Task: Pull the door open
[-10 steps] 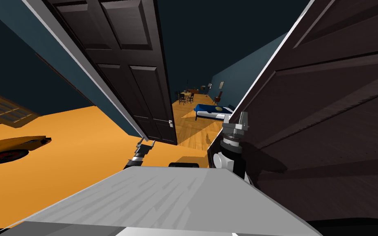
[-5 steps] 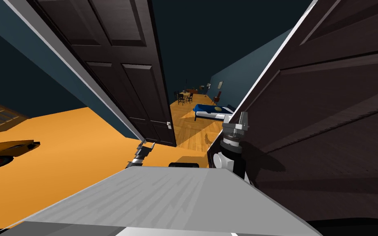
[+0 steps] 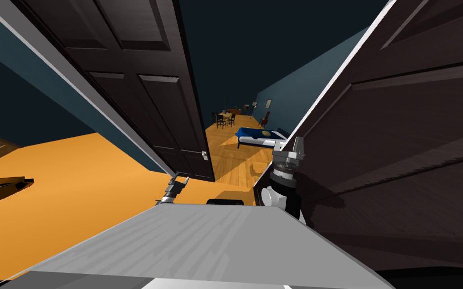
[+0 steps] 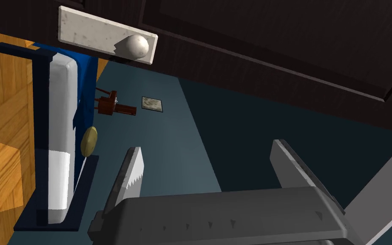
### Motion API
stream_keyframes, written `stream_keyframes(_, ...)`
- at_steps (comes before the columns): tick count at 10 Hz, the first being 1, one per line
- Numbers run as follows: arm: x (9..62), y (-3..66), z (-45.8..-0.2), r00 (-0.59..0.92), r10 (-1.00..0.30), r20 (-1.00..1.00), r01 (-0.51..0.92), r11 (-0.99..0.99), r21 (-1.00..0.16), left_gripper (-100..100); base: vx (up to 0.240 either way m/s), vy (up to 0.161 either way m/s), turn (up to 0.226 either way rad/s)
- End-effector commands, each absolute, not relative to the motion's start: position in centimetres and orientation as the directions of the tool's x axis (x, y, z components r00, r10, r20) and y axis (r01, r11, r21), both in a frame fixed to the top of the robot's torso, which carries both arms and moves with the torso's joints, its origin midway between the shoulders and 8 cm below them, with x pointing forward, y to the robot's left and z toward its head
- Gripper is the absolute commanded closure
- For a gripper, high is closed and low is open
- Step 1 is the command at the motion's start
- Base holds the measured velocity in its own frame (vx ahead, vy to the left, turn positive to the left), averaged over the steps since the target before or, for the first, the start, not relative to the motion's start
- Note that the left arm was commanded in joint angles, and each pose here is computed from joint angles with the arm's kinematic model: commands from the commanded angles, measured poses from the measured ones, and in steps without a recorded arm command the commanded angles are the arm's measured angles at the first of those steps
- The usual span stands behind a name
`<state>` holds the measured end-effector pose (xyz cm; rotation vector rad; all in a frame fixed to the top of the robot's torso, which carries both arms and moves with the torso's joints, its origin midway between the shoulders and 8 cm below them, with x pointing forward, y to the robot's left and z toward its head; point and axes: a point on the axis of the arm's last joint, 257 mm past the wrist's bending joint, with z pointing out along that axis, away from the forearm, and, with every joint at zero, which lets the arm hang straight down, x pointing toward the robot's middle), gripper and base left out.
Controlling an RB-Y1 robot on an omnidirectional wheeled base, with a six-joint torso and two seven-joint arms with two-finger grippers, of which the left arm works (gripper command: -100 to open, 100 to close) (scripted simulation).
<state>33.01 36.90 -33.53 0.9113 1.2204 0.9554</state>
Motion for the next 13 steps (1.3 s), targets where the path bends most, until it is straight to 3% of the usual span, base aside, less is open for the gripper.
stream_keyframes(1,32.7,36.7,-34.3,0.082,0.954,-0.287,-0.084,0.294,0.952,-100,0.115,-0.017,-0.035)
stream_keyframes(13,30.9,36.4,-38.3,0.069,0.996,-0.054,-0.015,0.055,0.998,-100,0.093,0.004,-0.029)
